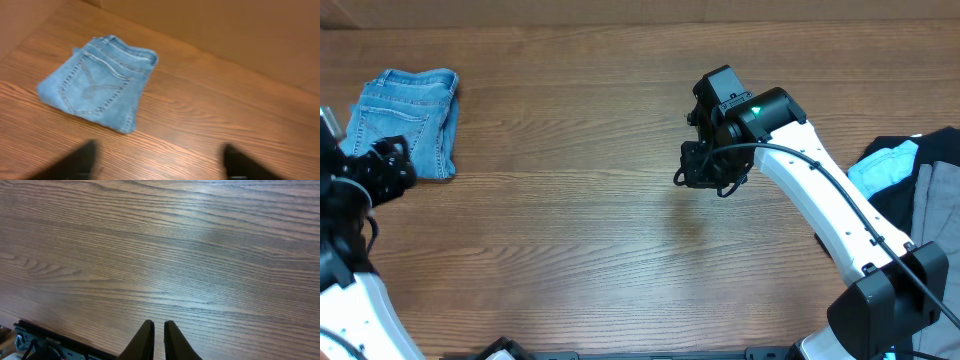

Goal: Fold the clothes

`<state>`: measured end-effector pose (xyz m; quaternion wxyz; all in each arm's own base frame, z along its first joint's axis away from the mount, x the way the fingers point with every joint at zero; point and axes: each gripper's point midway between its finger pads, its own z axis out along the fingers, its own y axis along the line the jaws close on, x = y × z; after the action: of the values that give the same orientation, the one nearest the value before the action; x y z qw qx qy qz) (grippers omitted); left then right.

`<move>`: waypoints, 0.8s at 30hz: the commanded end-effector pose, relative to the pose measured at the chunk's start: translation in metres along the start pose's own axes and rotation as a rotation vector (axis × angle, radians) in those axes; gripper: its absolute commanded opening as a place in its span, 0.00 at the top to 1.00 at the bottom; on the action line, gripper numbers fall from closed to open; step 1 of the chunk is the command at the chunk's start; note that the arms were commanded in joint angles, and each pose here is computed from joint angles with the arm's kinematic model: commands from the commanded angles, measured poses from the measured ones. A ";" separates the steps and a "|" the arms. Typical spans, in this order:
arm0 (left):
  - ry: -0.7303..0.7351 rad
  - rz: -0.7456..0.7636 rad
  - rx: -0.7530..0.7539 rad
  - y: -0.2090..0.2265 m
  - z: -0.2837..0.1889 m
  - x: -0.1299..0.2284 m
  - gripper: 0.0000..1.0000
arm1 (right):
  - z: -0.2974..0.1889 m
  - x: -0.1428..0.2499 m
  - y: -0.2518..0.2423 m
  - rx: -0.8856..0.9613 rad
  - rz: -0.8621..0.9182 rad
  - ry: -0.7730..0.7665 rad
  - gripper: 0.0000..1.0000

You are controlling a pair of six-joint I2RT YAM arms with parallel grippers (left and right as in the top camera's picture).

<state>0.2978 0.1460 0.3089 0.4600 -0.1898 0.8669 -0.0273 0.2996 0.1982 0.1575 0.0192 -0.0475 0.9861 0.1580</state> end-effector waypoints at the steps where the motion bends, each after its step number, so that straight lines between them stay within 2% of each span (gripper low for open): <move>1: 0.118 0.026 -0.136 0.042 0.048 0.013 0.67 | -0.006 -0.003 0.004 -0.010 -0.013 -0.024 0.88; 2: 0.143 0.018 -0.149 0.051 0.062 0.017 0.80 | -0.006 -0.003 0.004 -0.010 -0.013 -0.024 0.88; 4: 0.178 0.005 -0.157 0.065 0.091 0.023 0.96 | -0.006 -0.003 0.004 -0.010 -0.013 -0.024 0.88; 12: 0.320 -0.056 -0.114 0.098 0.205 0.078 0.96 | -0.006 -0.004 0.004 -0.010 -0.009 -0.024 0.88; 16: 0.403 -0.061 -0.108 0.108 0.253 0.122 0.96 | -0.006 -0.003 0.004 -0.010 -0.002 -0.024 0.88; 22: 0.563 -0.088 -0.086 0.110 0.288 0.193 0.96 | -0.006 -0.003 0.004 -0.010 0.014 -0.023 0.88; 24: 0.584 -0.102 -0.078 0.108 0.290 0.201 0.96 | -0.006 -0.003 0.004 -0.010 0.017 -0.023 0.88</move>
<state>0.4135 0.2346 0.0143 0.2482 -0.2335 0.9390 -0.0457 0.2994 0.1982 0.1575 0.0179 -0.0418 0.9864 0.1581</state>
